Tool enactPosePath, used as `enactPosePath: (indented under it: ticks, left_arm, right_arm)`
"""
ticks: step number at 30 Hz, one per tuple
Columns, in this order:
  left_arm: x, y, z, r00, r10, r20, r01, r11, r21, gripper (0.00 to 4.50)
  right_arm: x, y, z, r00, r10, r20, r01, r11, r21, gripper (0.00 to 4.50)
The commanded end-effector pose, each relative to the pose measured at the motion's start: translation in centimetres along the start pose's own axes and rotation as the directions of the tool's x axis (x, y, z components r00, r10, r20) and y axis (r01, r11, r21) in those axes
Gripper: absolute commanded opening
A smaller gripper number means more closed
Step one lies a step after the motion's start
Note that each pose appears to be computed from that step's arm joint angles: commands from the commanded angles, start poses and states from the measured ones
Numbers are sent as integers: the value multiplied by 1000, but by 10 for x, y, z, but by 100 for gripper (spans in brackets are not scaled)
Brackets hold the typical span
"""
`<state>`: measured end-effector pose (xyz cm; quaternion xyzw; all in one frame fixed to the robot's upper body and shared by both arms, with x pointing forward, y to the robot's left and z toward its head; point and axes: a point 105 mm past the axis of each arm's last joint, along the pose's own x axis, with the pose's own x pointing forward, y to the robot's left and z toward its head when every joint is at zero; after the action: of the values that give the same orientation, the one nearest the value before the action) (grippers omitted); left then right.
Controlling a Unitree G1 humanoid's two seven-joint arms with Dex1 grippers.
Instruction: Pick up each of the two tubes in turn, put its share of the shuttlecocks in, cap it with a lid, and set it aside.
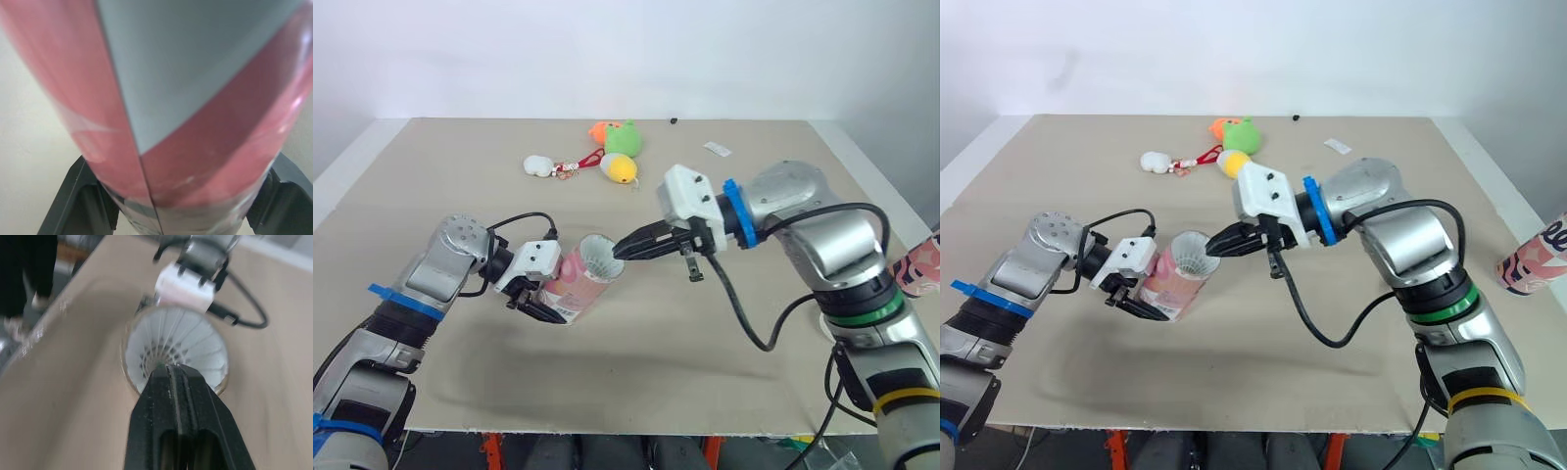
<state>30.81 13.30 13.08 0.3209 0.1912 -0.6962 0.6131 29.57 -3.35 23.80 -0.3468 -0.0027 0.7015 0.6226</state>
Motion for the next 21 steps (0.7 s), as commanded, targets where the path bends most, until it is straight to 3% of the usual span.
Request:
enactPosePath:
  ticks: [1, 11, 16, 21]
  left_arm:
    - [1, 1, 0, 1000, 5, -17, -5, 1000, 9, 268]
    - [1, 1, 0, 1000, 17, -15, -17, 1000, 6, 268]
    - [1, 0, 0, 1000, 23, -8, -23, 1000, 1, 268]
    - [2, -1, 1, 1000, 30, 2, -30, 1000, -4, 268]
  right_arm:
    - [7, -9, 8, 997, 49, -62, -55, 994, -94, 11]
    - [44, 1, 7, 931, 328, -162, -351, 926, -138, 11]
    - [70, -3, 16, 927, 349, -134, -367, 919, -146, 11]
    - [74, 0, 22, 929, 361, -83, -369, 920, -131, 11]
